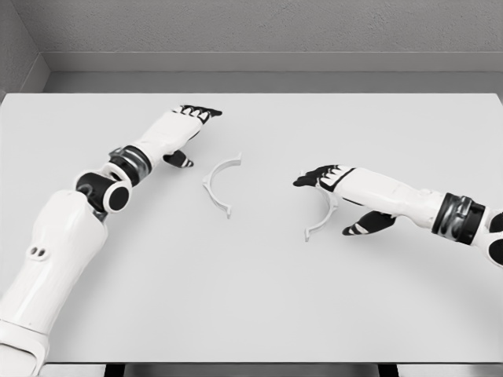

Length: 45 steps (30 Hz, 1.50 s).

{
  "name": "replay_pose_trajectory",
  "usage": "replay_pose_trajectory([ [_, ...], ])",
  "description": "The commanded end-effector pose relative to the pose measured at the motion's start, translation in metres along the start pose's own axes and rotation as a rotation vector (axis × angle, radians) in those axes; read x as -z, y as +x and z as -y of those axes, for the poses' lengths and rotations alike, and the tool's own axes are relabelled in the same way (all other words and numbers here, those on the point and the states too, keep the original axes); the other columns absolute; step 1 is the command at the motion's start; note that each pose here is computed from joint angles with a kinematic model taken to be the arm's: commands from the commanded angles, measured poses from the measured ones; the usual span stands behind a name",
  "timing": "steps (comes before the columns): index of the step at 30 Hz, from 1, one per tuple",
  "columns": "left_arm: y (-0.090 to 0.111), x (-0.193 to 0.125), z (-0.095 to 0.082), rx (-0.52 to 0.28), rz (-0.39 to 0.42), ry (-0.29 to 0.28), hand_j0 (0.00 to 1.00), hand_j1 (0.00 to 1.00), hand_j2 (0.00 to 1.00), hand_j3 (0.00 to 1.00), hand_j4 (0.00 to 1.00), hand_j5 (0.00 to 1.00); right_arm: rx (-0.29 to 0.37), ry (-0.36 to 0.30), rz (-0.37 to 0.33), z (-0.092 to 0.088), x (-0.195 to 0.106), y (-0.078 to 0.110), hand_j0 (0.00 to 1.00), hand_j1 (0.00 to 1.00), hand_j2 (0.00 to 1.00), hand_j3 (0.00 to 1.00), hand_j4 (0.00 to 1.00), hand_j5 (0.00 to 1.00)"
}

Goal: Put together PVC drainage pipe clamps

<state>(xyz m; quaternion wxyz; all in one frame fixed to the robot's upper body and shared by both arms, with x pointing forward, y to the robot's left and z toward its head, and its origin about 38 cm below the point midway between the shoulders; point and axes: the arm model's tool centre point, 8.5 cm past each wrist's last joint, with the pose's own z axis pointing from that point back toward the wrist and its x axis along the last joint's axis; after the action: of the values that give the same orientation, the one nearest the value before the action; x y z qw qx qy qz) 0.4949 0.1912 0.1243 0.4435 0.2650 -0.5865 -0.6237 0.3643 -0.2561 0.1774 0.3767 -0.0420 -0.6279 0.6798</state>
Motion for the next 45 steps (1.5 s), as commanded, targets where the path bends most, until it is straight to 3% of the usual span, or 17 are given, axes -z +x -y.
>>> replay_pose_trajectory([
  [1,0.004,0.000,-0.003,-0.006,0.013,0.013,1.00,1.00,1.00,1.00,1.00,1.00,0.011,-0.013,0.015,-0.001,0.004,0.003,1.00,1.00,1.00,1.00,1.00,1.00],
  [8,0.020,-0.013,-0.015,0.023,0.081,0.064,1.00,1.00,1.00,1.00,1.00,1.00,0.024,-0.016,0.029,-0.006,0.007,0.006,1.00,1.00,1.00,1.00,1.00,1.00],
  [18,0.015,-0.019,-0.002,0.017,0.069,0.040,1.00,1.00,1.00,1.00,1.00,1.00,0.017,-0.020,0.021,-0.020,0.030,0.007,1.00,1.00,1.00,1.00,1.00,1.00],
  [30,0.017,-0.020,0.004,0.014,0.072,0.028,1.00,1.00,1.00,1.00,1.00,1.00,0.052,-0.004,-0.038,-0.039,0.043,-0.012,1.00,1.00,1.00,1.00,1.00,1.00],
  [45,0.022,-0.021,0.004,0.022,0.081,0.034,1.00,1.00,1.00,1.00,1.00,1.00,0.064,-0.003,-0.051,-0.040,0.045,-0.018,1.00,1.00,1.00,1.00,1.00,1.00],
])
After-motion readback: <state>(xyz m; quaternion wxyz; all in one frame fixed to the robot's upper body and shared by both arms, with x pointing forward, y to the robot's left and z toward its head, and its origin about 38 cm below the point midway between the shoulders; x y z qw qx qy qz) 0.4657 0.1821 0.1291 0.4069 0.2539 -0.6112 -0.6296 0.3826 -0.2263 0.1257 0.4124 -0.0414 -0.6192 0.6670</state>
